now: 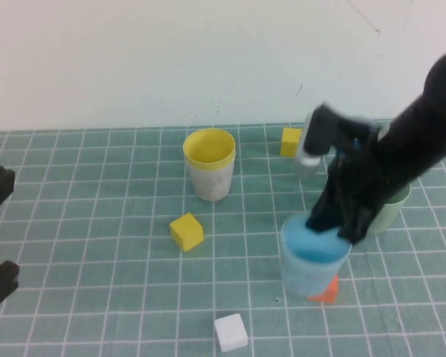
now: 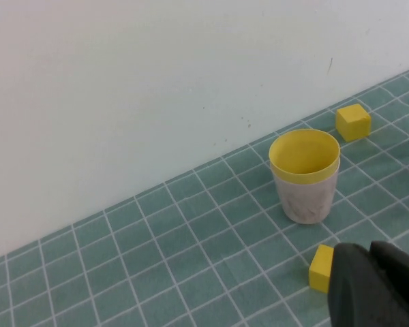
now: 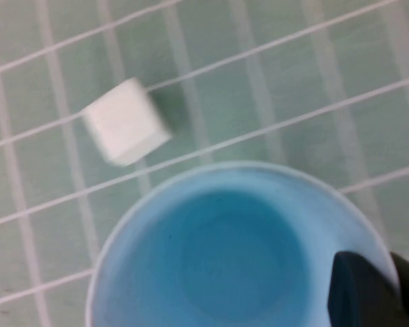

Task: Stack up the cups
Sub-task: Pick up the blue cup, then place the blue cup on the green cup

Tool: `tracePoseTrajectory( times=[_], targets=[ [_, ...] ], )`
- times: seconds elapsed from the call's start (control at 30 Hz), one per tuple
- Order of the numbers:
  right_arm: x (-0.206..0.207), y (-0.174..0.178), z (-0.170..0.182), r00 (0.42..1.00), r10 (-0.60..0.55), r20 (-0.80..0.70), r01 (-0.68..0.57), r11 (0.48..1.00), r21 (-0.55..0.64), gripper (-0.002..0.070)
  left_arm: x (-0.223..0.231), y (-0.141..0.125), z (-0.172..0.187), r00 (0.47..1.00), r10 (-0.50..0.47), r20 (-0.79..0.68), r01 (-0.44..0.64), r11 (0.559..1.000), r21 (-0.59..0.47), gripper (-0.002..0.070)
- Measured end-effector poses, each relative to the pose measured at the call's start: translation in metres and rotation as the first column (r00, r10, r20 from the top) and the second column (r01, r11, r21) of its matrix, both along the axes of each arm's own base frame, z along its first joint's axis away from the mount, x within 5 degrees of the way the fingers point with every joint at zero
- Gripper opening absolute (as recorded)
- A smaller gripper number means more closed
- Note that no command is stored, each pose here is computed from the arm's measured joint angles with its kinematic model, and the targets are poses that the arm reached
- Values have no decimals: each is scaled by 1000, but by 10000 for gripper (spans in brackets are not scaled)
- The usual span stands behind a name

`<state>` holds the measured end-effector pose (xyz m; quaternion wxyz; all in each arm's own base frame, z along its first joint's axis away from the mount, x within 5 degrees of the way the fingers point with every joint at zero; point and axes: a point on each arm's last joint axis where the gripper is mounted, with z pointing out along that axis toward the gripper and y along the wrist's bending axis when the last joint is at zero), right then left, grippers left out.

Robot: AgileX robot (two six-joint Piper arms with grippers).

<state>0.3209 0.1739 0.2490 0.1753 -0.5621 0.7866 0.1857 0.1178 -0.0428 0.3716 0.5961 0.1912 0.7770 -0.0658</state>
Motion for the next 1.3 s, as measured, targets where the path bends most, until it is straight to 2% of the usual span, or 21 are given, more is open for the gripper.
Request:
tracePoseTrajectory(
  times=[0.17,0.3,0.47,0.8,0.93,1.0,1.2,1.3],
  targets=[
    [14,-15,66,981,-117,153,135,984,-116,22,0,0,0,1000,1,-3,-1,1000,7,0],
    [24,-38,90,937,-209,280,283,923,-259,22,0,1,-1,1000,5,-2,-5,1000,27,0],
    [34,-46,83,918,-234,319,337,885,-321,21,0,2,-1,1000,8,2,-9,999,41,-1],
    [66,-64,52,878,-383,288,457,851,-258,21,0,2,-2,1000,10,-4,-9,999,44,-1],
    [73,-66,40,888,-391,240,445,862,-243,30,0,2,-2,1000,10,-4,-9,999,44,-1],
    [75,-64,35,894,-392,217,437,869,-233,57,0,2,-2,1000,10,-4,-9,999,45,-1],
    [77,-60,26,900,-398,174,431,873,-228,258,0,2,-2,1000,10,-6,-9,999,45,-1],
    [79,-60,18,905,-394,159,423,871,-251,323,0,2,-3,1000,10,-18,-9,999,49,-1]
  ],
)
